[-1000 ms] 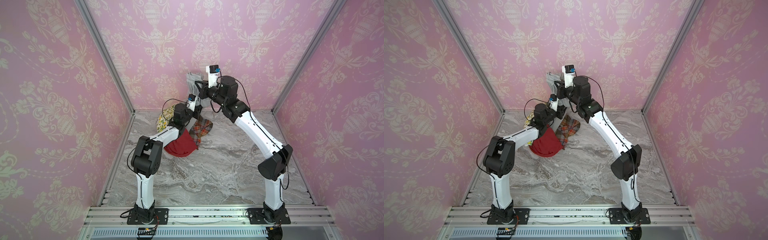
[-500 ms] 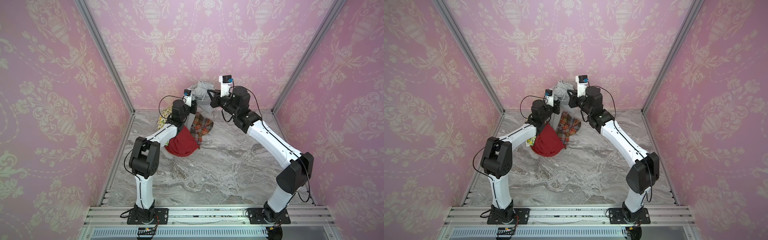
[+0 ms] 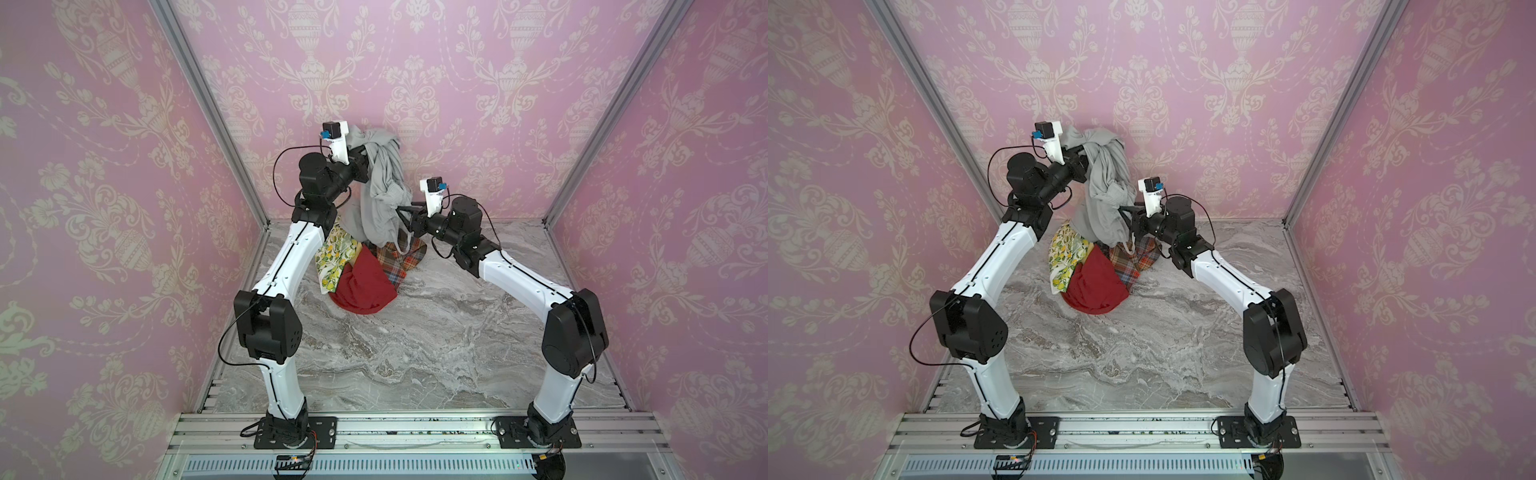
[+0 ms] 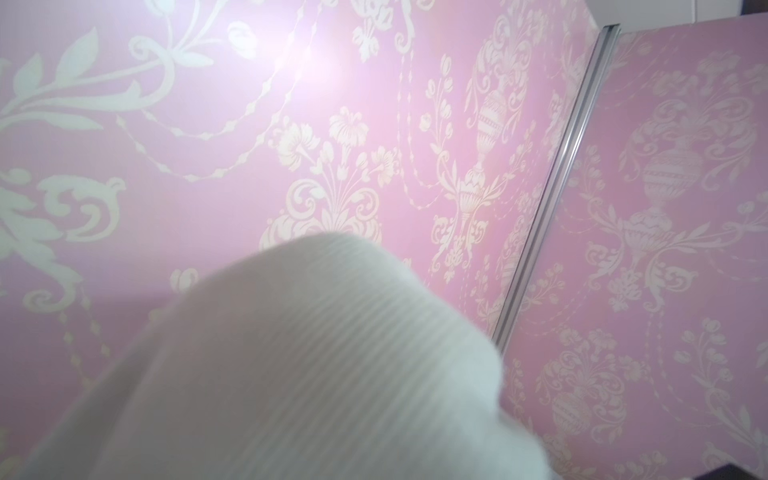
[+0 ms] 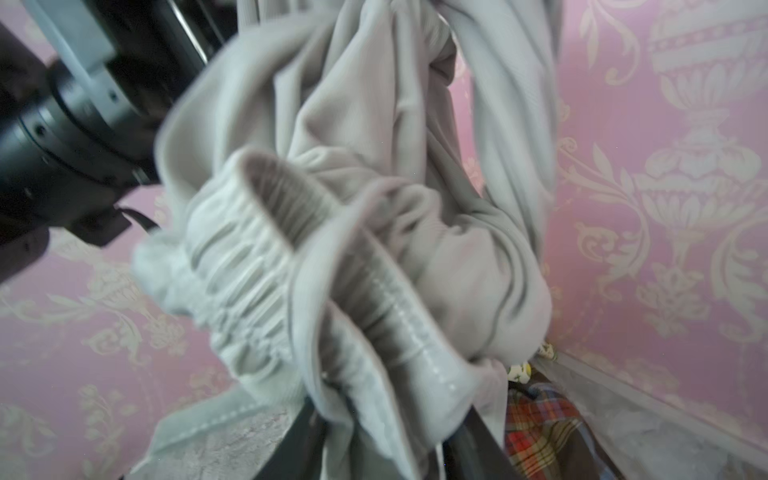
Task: Pick out a specific cloth from the pile
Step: 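Lift the grey garment higher with the left gripper while the right lowers toward the pile, then raise the grey garment with both grippers, spreading it between them above the pile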
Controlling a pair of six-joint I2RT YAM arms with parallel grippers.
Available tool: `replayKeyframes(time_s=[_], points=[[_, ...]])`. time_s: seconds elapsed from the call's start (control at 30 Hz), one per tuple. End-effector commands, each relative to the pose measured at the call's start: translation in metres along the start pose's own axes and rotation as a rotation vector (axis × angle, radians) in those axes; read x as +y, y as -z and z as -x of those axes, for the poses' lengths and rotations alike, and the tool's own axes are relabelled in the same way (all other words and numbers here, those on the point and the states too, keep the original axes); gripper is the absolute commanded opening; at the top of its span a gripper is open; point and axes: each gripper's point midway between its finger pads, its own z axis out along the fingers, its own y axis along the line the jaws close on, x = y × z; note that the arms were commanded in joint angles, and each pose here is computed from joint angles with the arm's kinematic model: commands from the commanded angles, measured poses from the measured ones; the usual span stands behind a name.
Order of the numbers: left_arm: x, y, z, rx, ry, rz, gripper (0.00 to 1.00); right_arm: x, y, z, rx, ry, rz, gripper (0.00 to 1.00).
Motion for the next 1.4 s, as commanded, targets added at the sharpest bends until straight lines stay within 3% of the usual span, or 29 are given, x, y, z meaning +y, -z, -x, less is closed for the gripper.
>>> replayKeyframes(time_s=[0.0, 0.17, 0.47, 0.6, 0.8, 1.17, 1.23, 1.3, 1.37], points=[[-0.039, 0.011, 0.049, -0.051, 0.049, -0.109, 0.00, 0.004, -0.009, -0.015, -0.034, 0.058, 0.046, 0.58], [-0.059, 0.010, 0.054, -0.046, 0.093, -0.158, 0.00, 0.002, -0.022, -0.027, -0.063, 0.099, 0.035, 0.74], [-0.082, 0.005, 0.044, -0.008, 0.133, -0.192, 0.00, -0.018, -0.038, -0.055, -0.113, 0.128, -0.087, 0.88], [-0.083, 0.005, 0.044, 0.007, 0.134, -0.174, 0.00, -0.021, -0.046, -0.068, -0.144, 0.105, -0.071, 0.97], [-0.078, 0.003, 0.035, 0.040, 0.143, -0.154, 0.00, -0.007, -0.052, -0.074, -0.218, 0.042, 0.045, 1.00], [-0.103, 0.012, 0.028, 0.087, 0.166, -0.191, 0.00, -0.039, -0.127, -0.084, -0.191, 0.015, -0.038, 1.00], [-0.101, 0.016, 0.025, 0.101, 0.154, -0.169, 0.00, -0.040, -0.145, -0.089, -0.161, 0.011, -0.032, 0.98], [-0.098, 0.020, 0.023, 0.113, 0.150, -0.147, 0.00, -0.041, -0.162, -0.097, -0.130, 0.011, -0.046, 0.86], [-0.096, 0.024, 0.023, 0.120, 0.145, -0.128, 0.00, -0.042, -0.174, -0.101, -0.115, 0.020, -0.049, 0.46]])
